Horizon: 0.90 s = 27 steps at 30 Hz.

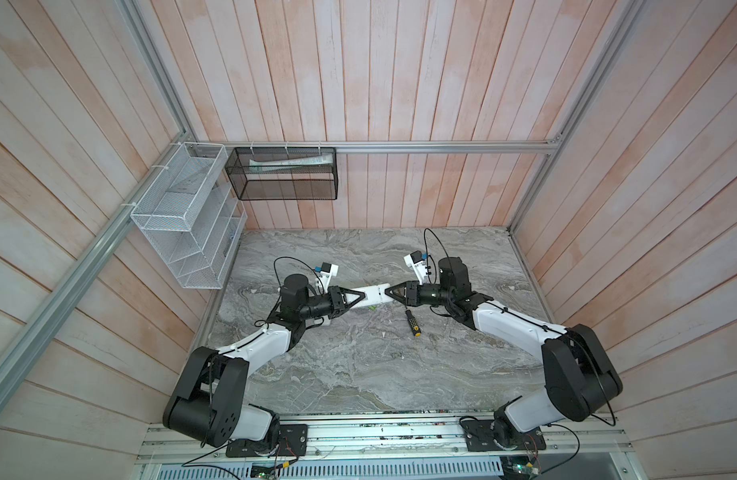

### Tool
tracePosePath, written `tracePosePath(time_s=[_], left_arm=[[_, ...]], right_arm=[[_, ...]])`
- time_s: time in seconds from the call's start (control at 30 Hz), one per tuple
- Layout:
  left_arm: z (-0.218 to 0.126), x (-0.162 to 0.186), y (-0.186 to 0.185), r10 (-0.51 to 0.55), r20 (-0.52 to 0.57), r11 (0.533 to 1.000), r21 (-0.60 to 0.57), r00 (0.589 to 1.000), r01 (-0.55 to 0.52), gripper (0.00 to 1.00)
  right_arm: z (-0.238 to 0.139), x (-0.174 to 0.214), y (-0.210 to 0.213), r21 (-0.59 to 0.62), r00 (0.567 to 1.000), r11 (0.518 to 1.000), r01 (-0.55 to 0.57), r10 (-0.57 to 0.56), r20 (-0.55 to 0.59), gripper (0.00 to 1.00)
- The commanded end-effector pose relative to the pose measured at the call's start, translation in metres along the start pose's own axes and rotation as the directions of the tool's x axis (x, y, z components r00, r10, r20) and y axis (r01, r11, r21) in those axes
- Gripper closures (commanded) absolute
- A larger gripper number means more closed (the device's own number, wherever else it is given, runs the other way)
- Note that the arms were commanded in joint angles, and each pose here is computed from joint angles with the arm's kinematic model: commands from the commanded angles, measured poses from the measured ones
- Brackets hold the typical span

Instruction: Unload the batteries from the remote control

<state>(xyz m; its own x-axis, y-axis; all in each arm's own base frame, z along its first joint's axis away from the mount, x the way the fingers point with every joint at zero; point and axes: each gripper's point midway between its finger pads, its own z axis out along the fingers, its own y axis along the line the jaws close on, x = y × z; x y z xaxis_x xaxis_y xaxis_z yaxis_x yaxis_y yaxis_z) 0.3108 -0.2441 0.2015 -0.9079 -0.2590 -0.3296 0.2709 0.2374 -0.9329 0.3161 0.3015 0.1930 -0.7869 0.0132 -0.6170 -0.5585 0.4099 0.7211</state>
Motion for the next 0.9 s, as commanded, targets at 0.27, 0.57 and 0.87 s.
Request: tracePosePath(time_s=[0.27, 0.57, 0.87], left_arm=[[0.002, -0.008, -0.003, 0.031, 0.015, 1.000, 0.002, 0.999, -0.031, 1.00], [0.001, -0.008, -0.005, 0.042, 0.014, 0.999, 0.007, 0.999, -0.042, 1.00], [0.001, -0.009, -0.008, 0.050, 0.014, 0.999, 0.011, 0.999, -0.050, 1.00]], right_arm=[[-0.002, -0.006, 0.014, -0.036, 1.000, 0.999, 0.027, -0.026, 0.002, 0.76], [0.008, -0.002, 0.024, -0.087, 0.999, 0.995, 0.037, -0.040, -0.030, 0.75], [0.014, -0.003, 0.019, -0.072, 0.999, 0.997, 0.028, -0.031, -0.040, 0.80]])
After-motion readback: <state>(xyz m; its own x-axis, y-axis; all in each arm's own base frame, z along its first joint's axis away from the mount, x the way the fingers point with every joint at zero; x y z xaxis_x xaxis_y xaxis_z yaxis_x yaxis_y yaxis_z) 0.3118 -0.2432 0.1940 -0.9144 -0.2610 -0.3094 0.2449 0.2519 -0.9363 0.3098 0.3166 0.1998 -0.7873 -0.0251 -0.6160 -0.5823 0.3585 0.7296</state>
